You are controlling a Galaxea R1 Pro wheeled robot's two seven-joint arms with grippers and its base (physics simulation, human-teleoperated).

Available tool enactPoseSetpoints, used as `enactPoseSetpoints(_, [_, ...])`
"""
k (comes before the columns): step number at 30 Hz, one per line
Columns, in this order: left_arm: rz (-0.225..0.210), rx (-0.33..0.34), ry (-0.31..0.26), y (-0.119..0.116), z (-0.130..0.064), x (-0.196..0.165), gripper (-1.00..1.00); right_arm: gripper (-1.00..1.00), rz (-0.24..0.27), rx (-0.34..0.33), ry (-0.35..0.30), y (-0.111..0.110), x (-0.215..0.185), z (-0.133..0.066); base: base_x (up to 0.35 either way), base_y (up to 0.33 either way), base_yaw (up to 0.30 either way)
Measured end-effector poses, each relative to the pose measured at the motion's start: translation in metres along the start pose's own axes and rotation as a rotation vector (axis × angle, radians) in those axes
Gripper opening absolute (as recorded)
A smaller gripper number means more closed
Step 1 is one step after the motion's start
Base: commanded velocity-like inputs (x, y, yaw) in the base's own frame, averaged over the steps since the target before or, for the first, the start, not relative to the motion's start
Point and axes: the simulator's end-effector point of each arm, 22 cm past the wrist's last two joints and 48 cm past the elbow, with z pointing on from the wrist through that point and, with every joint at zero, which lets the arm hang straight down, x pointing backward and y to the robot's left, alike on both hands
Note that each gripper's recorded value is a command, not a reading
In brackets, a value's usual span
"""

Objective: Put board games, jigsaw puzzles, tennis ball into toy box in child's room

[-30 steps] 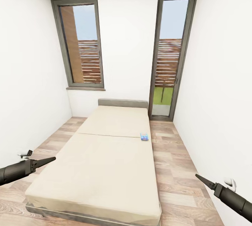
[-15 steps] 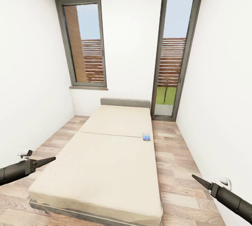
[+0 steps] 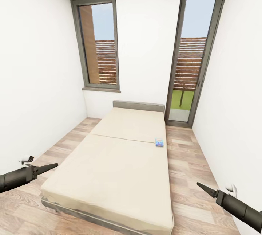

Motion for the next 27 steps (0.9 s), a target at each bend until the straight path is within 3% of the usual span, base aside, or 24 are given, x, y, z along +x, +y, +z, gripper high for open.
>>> enactPoseSetpoints(7, [0.0,-0.002,0.001,0.001,0.0,0.0,1.0,1.0,0.001,0.013,0.005,-0.002,0.002,0.002,0.0,-0.004,0.061])
enactPoseSetpoints(15, [-0.002,-0.004,0.002,0.002,0.0,0.001,1.0,1.0,-0.013,0.039,0.05,-0.003,0.014,0.017,0.0,-0.034,0.211])
enactPoseSetpoints(21, [-0.004,-0.006,0.001,0.003,0.0,0.001,1.0,1.0,-0.04,0.051,0.12,0.002,0.032,0.037,0.0,-0.201,0.258])
enactPoseSetpoints(27, [-0.006,-0.006,0.003,0.004,0.0,0.002,1.0,1.0,-0.07,0.048,0.133,0.01,0.031,0.045,0.0,-0.268,0.268])
